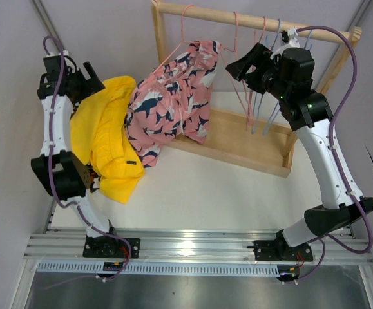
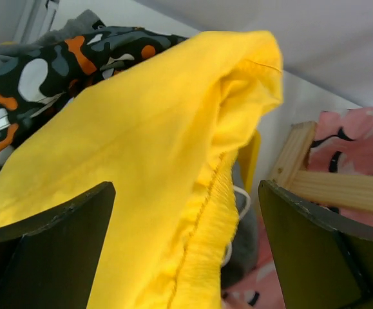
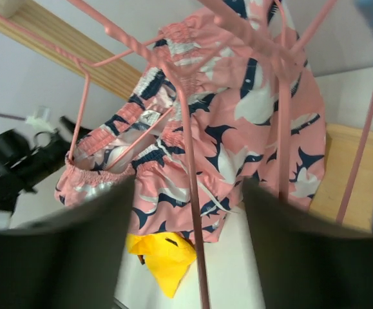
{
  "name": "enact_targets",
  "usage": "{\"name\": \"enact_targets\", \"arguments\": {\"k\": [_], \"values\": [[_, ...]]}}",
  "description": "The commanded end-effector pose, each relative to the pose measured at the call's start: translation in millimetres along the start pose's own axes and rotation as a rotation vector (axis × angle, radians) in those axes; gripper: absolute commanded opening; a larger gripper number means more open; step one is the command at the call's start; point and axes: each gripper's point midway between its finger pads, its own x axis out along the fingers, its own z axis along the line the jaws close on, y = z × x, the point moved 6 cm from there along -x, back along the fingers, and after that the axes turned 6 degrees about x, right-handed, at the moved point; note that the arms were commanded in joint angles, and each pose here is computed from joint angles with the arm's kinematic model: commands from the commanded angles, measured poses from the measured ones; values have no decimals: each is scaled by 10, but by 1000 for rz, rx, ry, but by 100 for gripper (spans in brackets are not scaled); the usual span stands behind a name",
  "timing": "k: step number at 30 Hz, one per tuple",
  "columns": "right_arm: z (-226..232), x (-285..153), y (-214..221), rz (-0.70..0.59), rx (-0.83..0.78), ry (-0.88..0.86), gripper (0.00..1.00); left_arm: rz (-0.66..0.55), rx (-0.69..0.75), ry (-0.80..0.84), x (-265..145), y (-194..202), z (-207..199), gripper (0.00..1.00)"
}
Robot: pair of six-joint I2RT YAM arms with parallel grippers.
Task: Remove the shorts from the hanger
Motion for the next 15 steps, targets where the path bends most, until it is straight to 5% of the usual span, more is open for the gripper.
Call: {"name": "enact_targets", "arguments": {"k": [1,3,10,15], "values": [[89,-262,-235,-100,-46,28,90,-313,73,42,-1170,-505,-353,99],[77,-377,-335,-153,-66,71,99,-341,84,65,-1379,-445,-423,99],[208,-786,-572,-281,-94,60,99,-393,125,162,-1997,150,-724,99],[992,-863,-289,-170,-159,-384,95,-366,137,205,-2102,836,-710,100]]}}
